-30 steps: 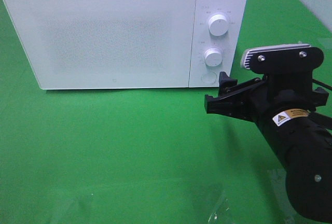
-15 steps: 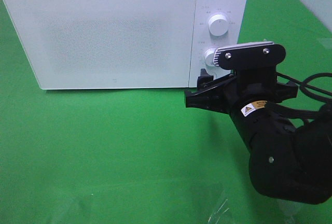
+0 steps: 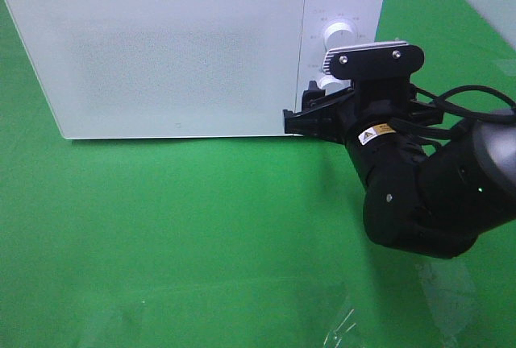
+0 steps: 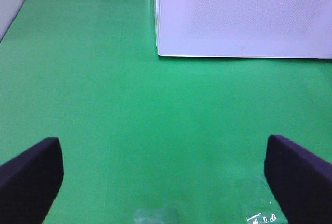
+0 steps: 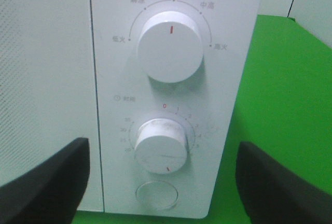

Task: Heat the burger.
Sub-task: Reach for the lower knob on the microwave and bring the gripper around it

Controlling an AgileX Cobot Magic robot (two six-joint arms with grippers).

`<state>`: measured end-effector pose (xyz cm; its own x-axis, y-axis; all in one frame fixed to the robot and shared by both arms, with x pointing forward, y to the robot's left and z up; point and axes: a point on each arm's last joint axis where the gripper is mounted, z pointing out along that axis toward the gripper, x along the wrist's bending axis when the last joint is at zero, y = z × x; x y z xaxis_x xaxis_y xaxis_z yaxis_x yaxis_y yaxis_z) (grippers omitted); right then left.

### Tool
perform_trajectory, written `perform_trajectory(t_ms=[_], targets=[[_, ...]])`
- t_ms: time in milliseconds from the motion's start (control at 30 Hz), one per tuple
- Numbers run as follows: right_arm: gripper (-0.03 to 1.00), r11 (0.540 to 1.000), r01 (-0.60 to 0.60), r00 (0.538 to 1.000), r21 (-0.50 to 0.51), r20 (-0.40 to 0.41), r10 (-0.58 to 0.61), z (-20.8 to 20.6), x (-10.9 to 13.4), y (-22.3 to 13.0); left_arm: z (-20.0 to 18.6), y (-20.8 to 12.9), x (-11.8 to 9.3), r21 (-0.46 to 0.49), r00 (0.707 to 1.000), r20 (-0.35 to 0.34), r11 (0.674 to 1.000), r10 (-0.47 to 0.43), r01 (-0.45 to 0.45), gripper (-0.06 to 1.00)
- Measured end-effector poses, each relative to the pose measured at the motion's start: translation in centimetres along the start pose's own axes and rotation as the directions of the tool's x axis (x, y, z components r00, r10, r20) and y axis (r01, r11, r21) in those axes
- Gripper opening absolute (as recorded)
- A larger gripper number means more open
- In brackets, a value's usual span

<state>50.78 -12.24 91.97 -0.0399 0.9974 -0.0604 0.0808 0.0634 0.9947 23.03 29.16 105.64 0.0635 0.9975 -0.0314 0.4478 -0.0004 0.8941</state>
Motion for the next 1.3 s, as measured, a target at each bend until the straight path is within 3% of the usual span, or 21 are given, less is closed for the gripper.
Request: perform_trajectory(t_ms=[500, 967, 1300], targets=[[0.75, 0.999, -0.04, 0.999, 0.012, -0.005, 0.04, 3.3, 1.5, -1.2, 0.0, 0.0, 0.0, 0.0, 1.0, 0.0, 1.0, 0.0, 0.0, 0.97], [0.75, 0.997, -0.056, 0.998, 0.045, 0.037, 0.054, 5.1, 0.4, -2.3, 0.0, 0.0, 0.0, 0.0, 1.0, 0.0, 1.0, 0.0, 0.0, 0.97], [0.75, 0.997, -0.055, 0.998, 0.06, 0.021, 0.054, 5.7, 0.9, -2.7, 0.0, 0.0, 0.0, 0.0, 1.0, 0.0, 1.0, 0.0, 0.0, 0.97]])
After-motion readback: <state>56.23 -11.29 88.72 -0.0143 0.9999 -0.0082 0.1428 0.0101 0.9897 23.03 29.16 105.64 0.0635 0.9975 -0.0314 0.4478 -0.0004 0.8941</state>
